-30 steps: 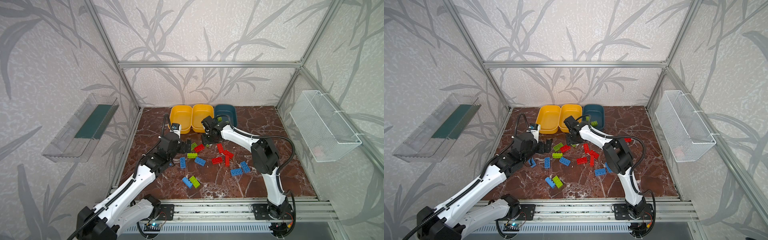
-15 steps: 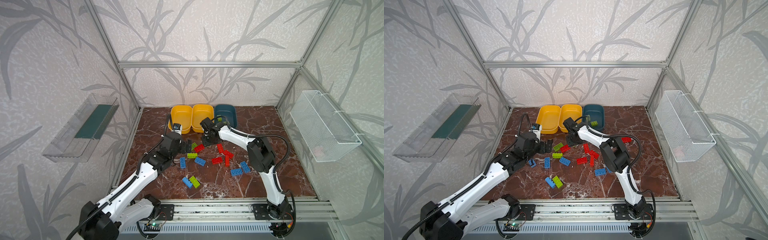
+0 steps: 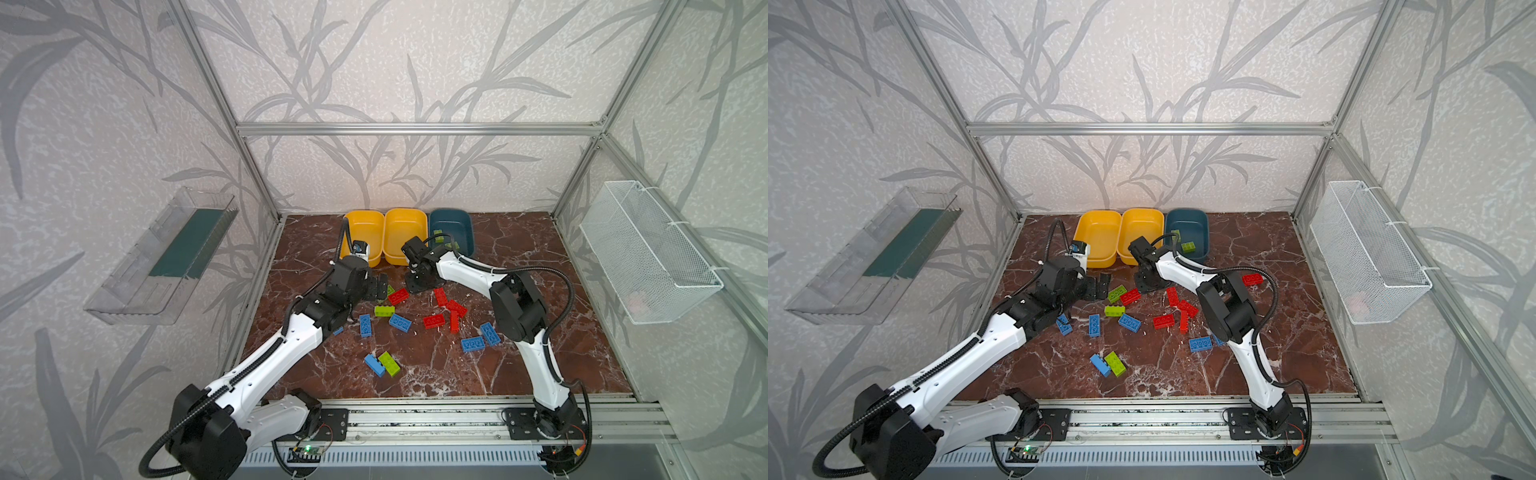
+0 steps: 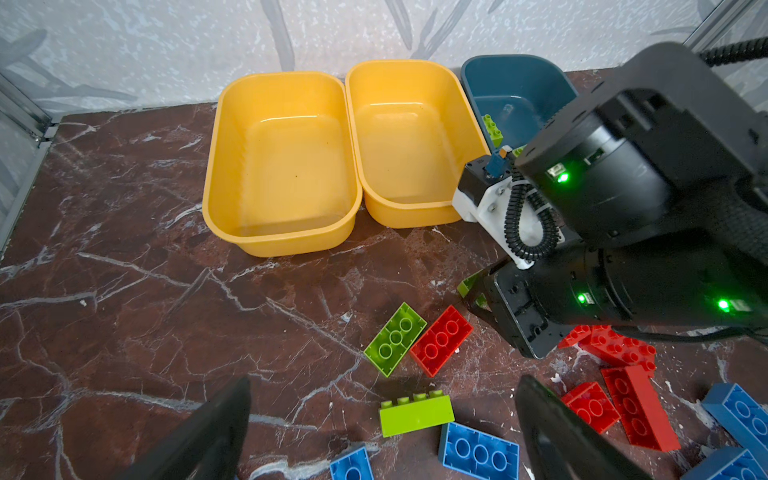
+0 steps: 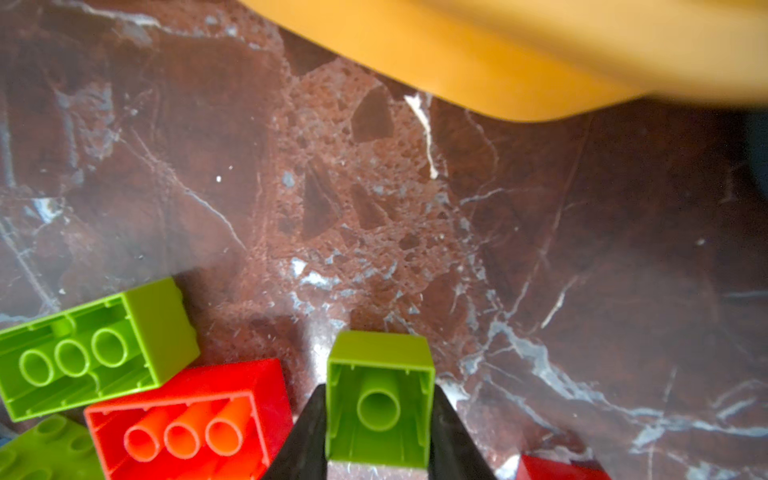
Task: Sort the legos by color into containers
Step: 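Carry the green brick with the right gripper into the teal bin and release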
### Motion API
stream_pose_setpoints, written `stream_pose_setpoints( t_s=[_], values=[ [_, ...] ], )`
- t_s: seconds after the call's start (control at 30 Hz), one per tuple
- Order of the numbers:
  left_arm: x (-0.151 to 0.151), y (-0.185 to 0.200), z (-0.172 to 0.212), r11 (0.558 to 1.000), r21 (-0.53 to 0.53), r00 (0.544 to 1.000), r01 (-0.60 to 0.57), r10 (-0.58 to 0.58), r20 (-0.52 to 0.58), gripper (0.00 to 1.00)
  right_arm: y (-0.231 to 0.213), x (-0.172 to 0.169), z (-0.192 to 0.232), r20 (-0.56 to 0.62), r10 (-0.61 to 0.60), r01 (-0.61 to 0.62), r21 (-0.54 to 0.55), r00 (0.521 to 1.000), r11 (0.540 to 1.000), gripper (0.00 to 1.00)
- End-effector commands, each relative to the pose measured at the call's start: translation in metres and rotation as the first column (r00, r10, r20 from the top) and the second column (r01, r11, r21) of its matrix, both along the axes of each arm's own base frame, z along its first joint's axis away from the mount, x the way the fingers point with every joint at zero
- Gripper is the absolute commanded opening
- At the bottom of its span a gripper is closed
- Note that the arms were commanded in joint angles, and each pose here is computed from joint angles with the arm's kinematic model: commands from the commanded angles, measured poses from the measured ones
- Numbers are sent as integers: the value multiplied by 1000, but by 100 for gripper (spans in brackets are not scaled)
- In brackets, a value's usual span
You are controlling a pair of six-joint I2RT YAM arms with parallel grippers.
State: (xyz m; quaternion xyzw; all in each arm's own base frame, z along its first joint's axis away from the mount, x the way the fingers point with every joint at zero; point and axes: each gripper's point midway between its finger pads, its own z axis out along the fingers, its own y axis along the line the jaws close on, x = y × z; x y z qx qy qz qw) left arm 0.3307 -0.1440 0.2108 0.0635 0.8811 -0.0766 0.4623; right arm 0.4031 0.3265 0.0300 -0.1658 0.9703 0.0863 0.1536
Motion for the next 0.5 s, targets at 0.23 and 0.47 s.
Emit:
stream_pose_setpoints(
  t_s=[0.23,0.47],
  values=[
    [14,-10,18,1000,-5,999,28,-28,37,99,-18,-1,35,28,-16,17,-27,999,999,32],
    [18,-13,17,999,-2,998,36,-36,42,99,-53,15,96,121,-83,84,2,989,996,32]
  ],
)
